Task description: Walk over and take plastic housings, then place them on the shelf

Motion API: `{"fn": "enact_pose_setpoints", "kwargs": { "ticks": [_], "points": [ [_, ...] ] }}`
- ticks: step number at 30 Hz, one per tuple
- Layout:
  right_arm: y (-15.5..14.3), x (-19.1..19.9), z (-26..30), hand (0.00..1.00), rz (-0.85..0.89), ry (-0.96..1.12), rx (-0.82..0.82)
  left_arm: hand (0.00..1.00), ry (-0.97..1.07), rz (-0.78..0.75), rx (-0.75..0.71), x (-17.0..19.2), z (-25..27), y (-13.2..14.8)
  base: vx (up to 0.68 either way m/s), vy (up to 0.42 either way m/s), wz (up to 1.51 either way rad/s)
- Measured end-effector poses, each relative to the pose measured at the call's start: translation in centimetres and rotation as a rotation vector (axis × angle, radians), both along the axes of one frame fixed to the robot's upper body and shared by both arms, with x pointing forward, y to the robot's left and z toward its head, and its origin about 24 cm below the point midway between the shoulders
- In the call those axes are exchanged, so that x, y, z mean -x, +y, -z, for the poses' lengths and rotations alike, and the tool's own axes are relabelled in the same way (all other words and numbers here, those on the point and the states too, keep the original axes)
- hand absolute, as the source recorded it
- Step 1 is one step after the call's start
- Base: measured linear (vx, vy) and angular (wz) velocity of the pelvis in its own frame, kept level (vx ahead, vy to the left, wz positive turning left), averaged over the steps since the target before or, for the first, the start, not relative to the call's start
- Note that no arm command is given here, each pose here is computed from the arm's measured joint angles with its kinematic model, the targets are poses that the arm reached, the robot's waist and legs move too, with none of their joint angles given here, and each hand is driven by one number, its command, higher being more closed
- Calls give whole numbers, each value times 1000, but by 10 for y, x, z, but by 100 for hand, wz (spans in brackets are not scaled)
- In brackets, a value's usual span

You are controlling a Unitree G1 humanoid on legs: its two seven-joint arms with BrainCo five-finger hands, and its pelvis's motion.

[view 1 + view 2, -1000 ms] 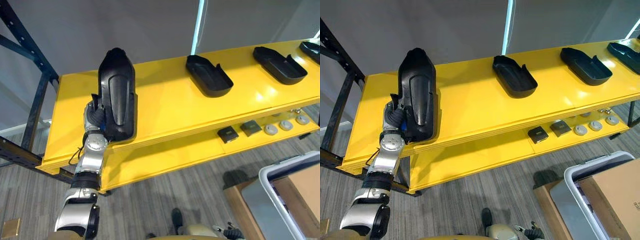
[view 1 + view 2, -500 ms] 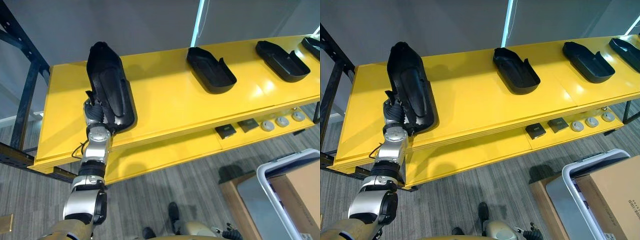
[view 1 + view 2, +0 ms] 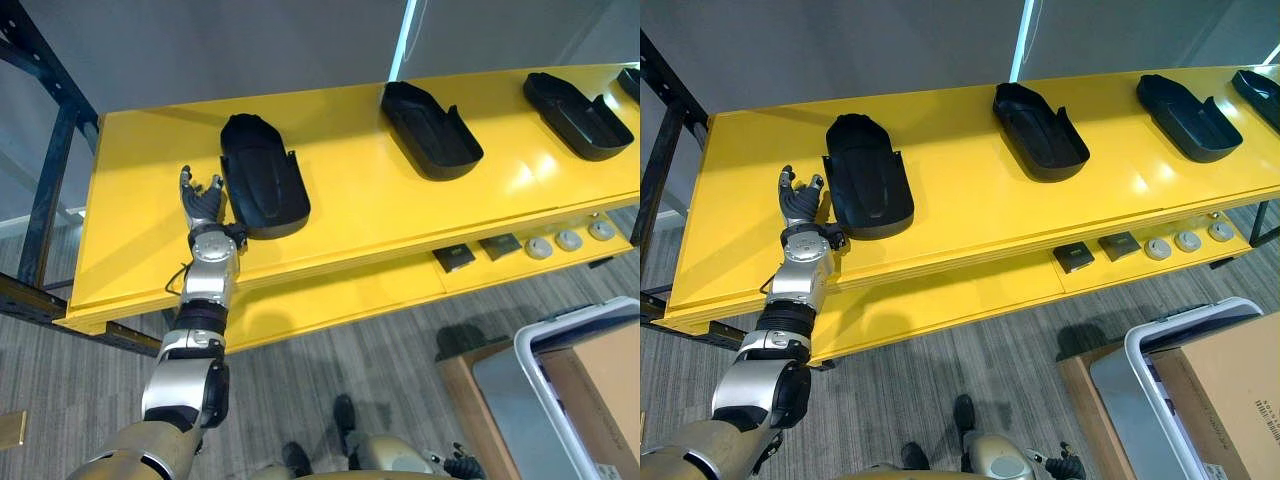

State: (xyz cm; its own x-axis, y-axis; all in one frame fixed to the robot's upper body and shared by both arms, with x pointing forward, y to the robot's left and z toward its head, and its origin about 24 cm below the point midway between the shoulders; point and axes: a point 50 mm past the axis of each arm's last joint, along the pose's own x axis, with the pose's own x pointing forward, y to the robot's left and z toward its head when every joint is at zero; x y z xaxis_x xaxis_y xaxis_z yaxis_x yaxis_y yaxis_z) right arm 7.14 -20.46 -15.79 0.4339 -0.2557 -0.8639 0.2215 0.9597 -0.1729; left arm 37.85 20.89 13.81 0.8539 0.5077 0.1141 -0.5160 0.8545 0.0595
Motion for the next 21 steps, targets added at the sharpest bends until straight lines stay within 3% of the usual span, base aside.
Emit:
{"fn": "enact_pose_setpoints", "kwargs": {
  "ticks": [8,11,14,15,21],
  "points": [
    [0,1,0,0,0,2,-1,0,-167,-10,-27,8,-36,-4,-28,22,1],
    [-1,1,0,0,1,1,2,0,-357,-22,-85,31,-66,-12,-30,36,1],
    [-3,4,1,0,1,10,6,0,-429,-28,-117,52,-62,-24,-22,36,0],
    [-3,4,1,0,1,10,6,100,-430,-31,-135,62,-54,-28,-29,37,1],
    [-4,10,1,0,13,8,12,100,-324,74,-216,99,-1,-57,-38,40,0]
  ]
}}
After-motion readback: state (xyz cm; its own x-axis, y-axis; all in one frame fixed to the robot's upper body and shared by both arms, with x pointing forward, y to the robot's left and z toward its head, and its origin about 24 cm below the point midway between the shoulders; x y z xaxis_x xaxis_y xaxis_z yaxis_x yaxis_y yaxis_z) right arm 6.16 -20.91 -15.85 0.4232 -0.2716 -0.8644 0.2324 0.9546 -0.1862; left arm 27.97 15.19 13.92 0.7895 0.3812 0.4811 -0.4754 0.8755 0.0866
